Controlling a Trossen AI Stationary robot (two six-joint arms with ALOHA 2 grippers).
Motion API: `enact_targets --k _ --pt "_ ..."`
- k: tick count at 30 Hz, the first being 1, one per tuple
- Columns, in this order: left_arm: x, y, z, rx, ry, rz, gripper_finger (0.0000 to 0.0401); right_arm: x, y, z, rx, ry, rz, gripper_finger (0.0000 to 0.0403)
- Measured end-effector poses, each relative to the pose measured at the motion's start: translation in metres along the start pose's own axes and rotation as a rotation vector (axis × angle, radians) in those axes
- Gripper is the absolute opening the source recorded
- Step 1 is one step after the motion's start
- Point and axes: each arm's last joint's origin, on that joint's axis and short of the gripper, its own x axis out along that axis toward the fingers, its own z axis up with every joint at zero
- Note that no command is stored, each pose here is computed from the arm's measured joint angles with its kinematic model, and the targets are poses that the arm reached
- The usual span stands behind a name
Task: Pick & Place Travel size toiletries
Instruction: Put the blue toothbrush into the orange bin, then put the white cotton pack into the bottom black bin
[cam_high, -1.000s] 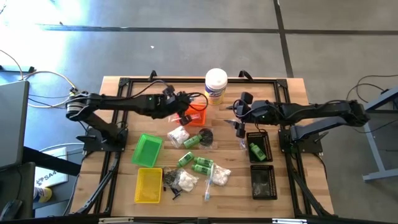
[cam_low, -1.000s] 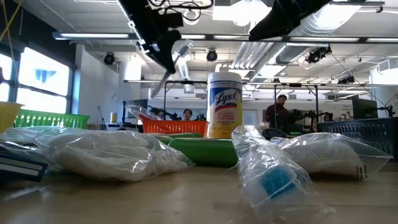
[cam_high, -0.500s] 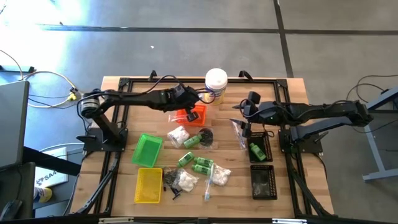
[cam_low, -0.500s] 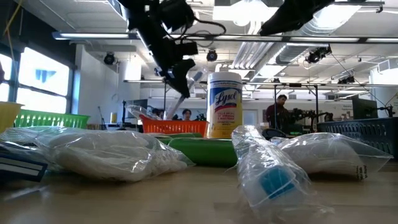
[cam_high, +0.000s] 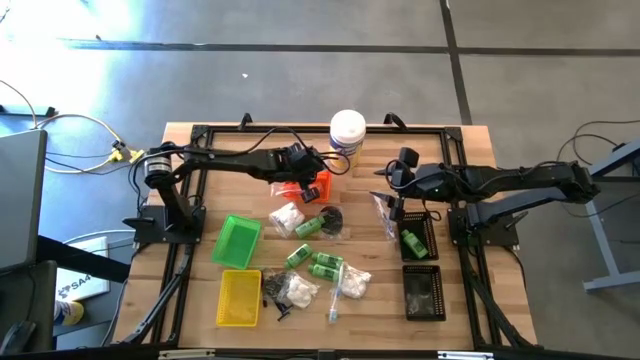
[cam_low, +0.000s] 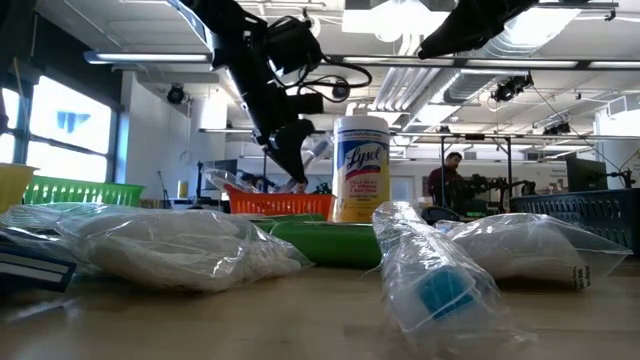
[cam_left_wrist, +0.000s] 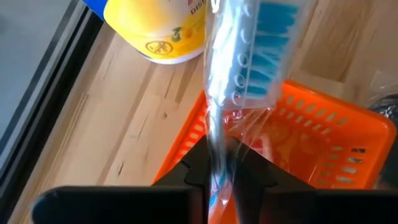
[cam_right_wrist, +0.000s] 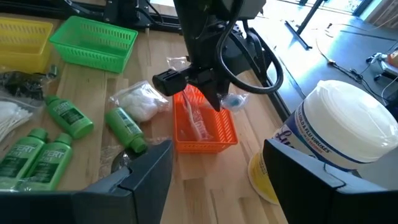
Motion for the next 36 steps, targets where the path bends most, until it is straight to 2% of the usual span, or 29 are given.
enact_targets --k 6,15,19,24,28,36 --pt "0.000 0.000 0.000 0.006 0.002 0.000 0.0081 0.000 0.000 0.000 0.000 0.000 0.000 0.0243" --pt "0.000 0.000 0.000 0.008 0.000 0.002 0.0177 0.000 0.000 0.000 0.000 -0.001 0.000 0.0243" --pt "-0.005 0.001 0.004 0.023 0.024 0.002 0.0192 0.000 0.000 0.001 0.000 -0.007 0.000 0.0243" --pt "-0.020 0.006 0.020 -0.048 0.043 0.004 0.0187 0.000 0.000 0.005 0.006 -0.044 -0.003 0.0243" --pt "-0.034 0.008 0.032 -0.081 0.046 0.002 0.0169 0.000 -0.001 0.008 0.014 -0.071 -0.005 0.0243" --pt "-0.043 -0.010 0.039 -0.091 -0.018 -0.050 0.0082 0.000 -0.001 0.009 0.019 -0.087 -0.006 0.0243"
